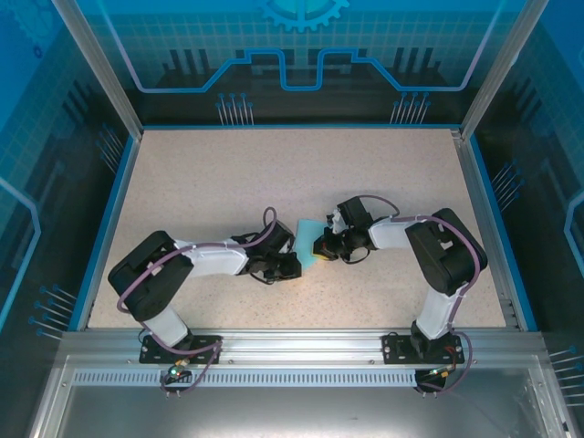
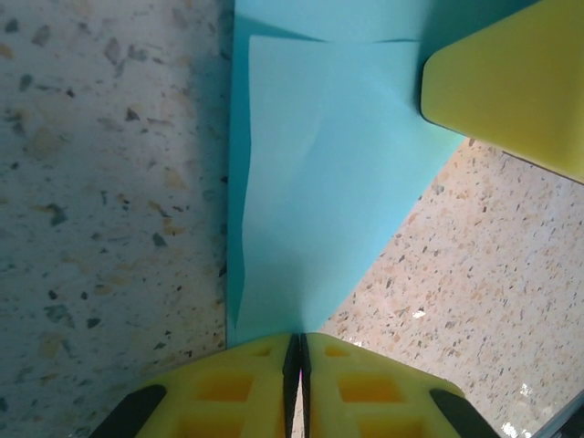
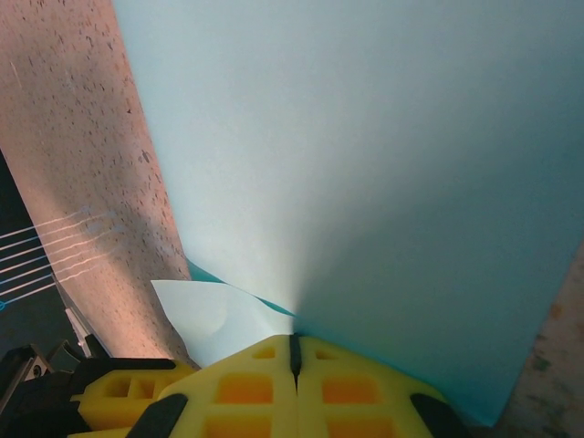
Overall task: Fold a paper plane with a square sheet of paper (pick it up from the middle)
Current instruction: Third fold the triangle at the center of the table.
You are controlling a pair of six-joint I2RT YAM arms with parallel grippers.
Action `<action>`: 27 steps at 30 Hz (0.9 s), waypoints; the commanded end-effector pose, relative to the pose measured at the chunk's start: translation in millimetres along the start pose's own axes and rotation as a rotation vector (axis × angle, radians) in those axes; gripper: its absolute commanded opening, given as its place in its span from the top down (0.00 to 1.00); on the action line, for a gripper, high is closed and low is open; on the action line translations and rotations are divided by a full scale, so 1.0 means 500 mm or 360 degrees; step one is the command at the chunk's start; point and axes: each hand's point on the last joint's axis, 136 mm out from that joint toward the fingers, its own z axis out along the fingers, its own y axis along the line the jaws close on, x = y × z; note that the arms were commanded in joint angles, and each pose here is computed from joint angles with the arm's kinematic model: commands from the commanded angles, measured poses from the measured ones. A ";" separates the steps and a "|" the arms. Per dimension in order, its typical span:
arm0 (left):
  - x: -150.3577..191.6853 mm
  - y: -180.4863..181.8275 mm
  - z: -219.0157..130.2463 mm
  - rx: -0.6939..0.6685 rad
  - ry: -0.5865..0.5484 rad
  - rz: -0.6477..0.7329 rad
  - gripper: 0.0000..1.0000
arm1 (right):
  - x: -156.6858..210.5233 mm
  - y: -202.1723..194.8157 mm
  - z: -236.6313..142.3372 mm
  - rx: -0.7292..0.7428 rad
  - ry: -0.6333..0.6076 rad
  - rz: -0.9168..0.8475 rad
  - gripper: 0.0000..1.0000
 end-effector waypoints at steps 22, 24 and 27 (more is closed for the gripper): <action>0.000 0.005 -0.094 -0.0030 -0.0114 -0.0006 0.85 | 0.023 -0.097 -0.001 0.0254 0.0026 0.0144 0.96; -0.024 -0.029 -0.099 0.0032 -0.0146 0.0023 0.84 | 0.022 -0.094 -0.002 0.0251 0.0022 0.0141 0.96; -0.063 -0.061 -0.089 0.0061 -0.0172 0.0047 0.85 | 0.021 -0.095 -0.004 0.0256 0.0016 0.0139 0.96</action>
